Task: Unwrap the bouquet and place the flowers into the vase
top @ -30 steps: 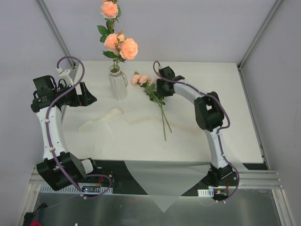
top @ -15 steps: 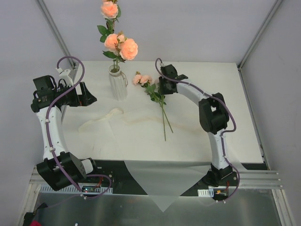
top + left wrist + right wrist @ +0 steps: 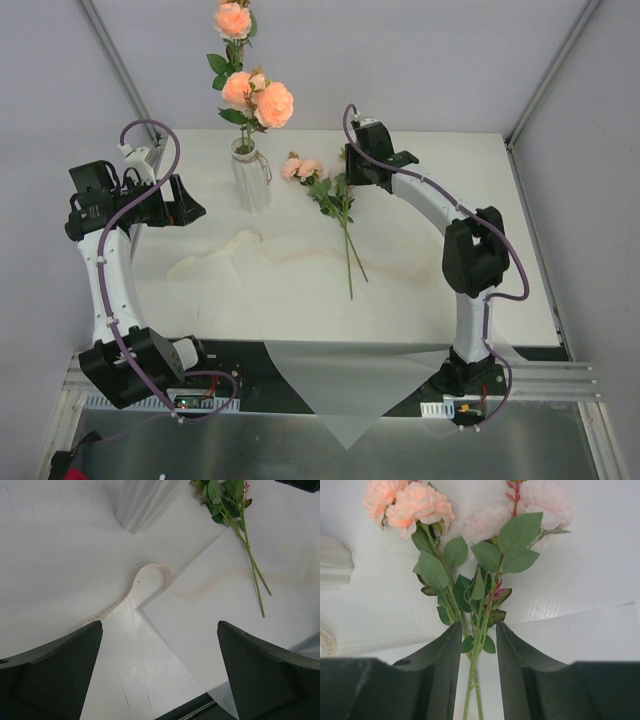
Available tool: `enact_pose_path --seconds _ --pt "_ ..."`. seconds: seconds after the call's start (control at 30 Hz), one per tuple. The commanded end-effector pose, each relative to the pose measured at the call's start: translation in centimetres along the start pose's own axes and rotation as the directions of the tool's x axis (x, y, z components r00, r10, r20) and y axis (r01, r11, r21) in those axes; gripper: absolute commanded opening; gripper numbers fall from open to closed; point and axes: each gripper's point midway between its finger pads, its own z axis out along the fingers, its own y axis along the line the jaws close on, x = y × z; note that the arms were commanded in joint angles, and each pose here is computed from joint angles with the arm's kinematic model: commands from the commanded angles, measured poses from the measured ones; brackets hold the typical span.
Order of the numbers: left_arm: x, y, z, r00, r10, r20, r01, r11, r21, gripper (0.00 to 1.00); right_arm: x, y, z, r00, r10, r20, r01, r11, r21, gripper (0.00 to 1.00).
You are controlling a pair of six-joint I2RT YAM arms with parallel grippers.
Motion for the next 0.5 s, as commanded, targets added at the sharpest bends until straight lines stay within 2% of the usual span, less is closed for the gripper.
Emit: enact_pose_path --seconds 0.0,0.2,0.47 --pt "-0.3 -0.6 -0.5 1.0 0.018 0.015 -0.018 1.0 0.014 0.99 3.2 0.5 2.2 0.995 -0.031 -0.09 0.033 0.999 0.015 0.37" --pt "-0.6 -0.4 -0.6 0.999 0.032 0.019 -0.032 0.999 -0.001 0.99 2.5 1.0 4.4 0.996 -0.032 -0.085 0.033 0.999 0.015 0.37" --pt "-0.7 0.0 -0.2 1.0 0.017 0.006 -0.017 1.0 0.002 0.99 3.8 0.3 7.4 0.988 -0.036 -0.148 0.045 0.997 0.059 0.33"
